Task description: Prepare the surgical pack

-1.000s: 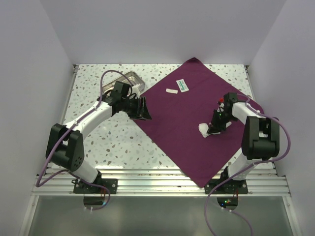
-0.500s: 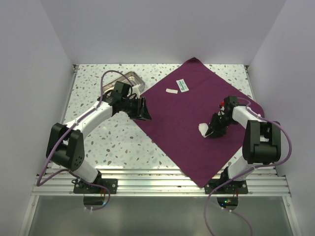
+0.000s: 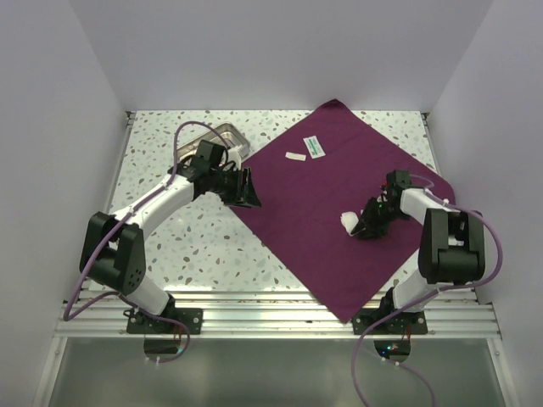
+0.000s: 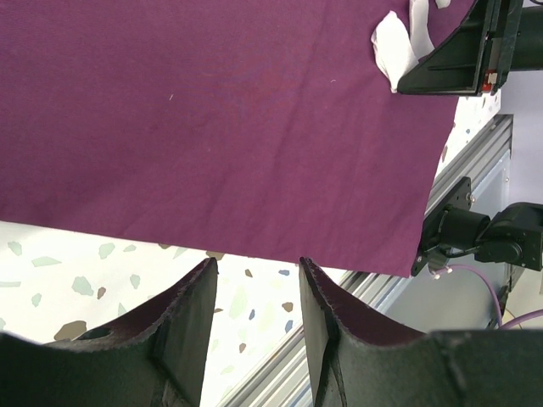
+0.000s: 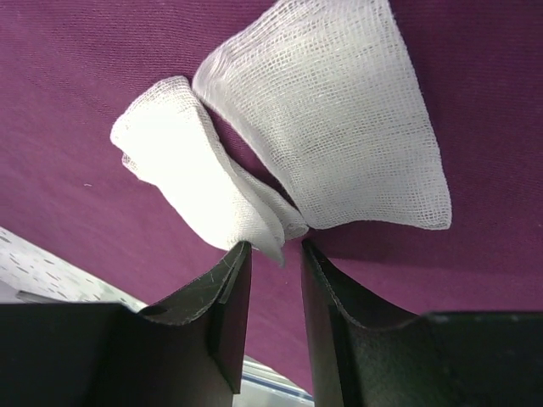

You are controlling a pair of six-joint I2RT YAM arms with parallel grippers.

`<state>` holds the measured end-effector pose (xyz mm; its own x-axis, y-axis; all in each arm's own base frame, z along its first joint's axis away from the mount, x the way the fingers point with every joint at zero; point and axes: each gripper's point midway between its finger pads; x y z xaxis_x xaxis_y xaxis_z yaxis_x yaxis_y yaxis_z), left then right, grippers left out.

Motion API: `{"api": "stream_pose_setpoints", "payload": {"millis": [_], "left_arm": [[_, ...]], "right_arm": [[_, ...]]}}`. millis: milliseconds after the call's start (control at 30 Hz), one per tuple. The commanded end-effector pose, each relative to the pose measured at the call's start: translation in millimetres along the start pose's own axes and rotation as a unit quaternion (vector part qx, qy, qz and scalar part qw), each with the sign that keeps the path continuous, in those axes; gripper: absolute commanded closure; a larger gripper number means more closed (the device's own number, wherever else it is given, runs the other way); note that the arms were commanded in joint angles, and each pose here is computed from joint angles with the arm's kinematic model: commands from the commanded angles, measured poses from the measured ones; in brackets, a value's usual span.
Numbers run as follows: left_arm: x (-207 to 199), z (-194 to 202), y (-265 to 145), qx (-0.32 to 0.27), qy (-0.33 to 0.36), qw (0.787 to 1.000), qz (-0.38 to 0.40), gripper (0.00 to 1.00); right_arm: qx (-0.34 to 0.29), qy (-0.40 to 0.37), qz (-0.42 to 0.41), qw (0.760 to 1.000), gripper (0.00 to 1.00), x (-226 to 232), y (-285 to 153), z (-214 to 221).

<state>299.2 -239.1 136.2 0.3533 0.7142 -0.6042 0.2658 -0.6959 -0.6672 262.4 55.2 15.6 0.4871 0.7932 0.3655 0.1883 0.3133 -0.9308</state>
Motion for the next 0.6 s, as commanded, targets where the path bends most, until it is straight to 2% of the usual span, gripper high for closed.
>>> {"api": "stream_pose_setpoints", "payload": {"millis": [0, 367, 567], "left_arm": [[-14, -19, -4, -0.024, 0.03, 0.999, 0.023, 0.53], [-14, -18, -4, -0.022, 0.029, 0.999, 0.025, 0.53], [-14, -18, -4, -0.022, 0.028, 0.999, 0.025, 0.53]], "right_arm": [[-0.037, 0.013, -0.019, 0.999, 0.66, 8, 1, -13], [-0.048, 0.023, -0.023, 0.998, 0.65, 12, -16, -10], [-0.045, 0.046, -0.015, 0.998, 0.64, 8, -9, -10]]}}
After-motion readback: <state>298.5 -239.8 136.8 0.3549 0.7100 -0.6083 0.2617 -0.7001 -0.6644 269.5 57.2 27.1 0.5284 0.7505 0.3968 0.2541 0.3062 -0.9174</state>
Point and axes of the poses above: each gripper's point midway between its finger pads, its own y axis out along the fingers, its own x axis along the line the jaws close on, z = x × y, and after that the axes turned 3 degrees about y, right-handed
